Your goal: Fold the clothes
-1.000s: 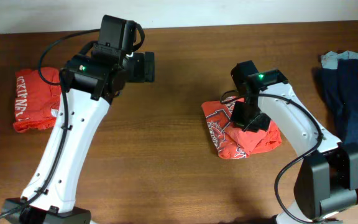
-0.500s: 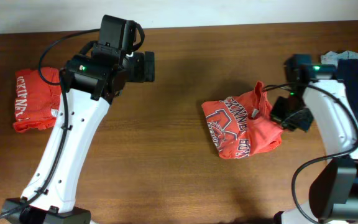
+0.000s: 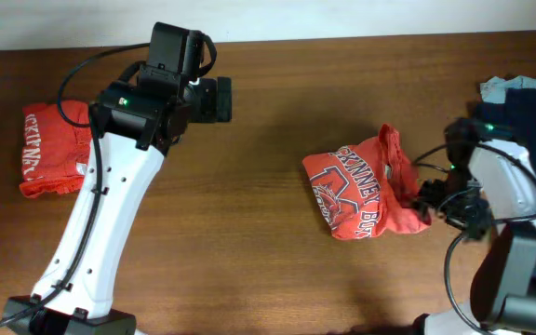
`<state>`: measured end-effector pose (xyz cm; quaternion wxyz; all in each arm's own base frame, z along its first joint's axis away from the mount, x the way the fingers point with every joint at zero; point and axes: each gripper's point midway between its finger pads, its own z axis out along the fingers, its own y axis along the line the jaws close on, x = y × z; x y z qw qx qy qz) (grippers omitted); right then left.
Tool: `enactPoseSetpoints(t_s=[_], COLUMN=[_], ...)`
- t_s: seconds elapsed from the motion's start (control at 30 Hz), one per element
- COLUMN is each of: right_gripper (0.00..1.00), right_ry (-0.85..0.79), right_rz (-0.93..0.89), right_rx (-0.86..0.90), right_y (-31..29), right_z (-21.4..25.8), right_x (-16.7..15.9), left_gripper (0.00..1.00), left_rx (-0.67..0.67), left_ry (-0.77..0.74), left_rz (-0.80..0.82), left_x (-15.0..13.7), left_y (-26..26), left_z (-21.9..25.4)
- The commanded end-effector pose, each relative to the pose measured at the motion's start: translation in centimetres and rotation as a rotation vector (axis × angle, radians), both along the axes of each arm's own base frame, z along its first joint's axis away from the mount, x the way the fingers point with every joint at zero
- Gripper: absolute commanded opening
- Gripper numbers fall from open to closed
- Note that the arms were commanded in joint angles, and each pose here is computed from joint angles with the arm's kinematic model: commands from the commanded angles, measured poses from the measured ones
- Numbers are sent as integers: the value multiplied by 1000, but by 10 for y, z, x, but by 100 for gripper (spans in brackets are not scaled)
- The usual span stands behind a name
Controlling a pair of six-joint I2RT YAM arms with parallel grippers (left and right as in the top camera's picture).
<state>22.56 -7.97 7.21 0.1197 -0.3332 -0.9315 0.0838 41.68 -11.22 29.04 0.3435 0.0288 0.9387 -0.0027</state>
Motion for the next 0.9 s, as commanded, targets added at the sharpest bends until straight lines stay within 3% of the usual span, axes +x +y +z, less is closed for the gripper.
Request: enactPoseSetpoints(t_s=[0.0, 0.17, 0.33, 0.57, 0.77, 0.87], right_gripper=[98, 94, 82, 69, 68, 56], right_ry=[-92, -350, -427, -341, -266, -259], right_rz=[-24, 241, 531, 695, 700, 685], right_rx=[-8, 211, 230, 208, 177, 142], right_y=[-25, 7, 49, 87, 81, 76], right_z=[28, 76, 77, 37, 10, 7], right_x=[18, 78, 111, 115, 109, 111], left_gripper=[99, 99, 99, 99, 99, 99], left_rx=[-20, -31, -45, -45, -44, -45], left_ry=[-5, -4, 3, 4, 3, 3], left_rz=[9, 2, -11, -11, -11, -11], left_x=[1, 2, 2, 2, 2, 2], left_y=[1, -2, -5, -5, -5, -5], left_z=[3, 2, 1, 1, 1, 1])
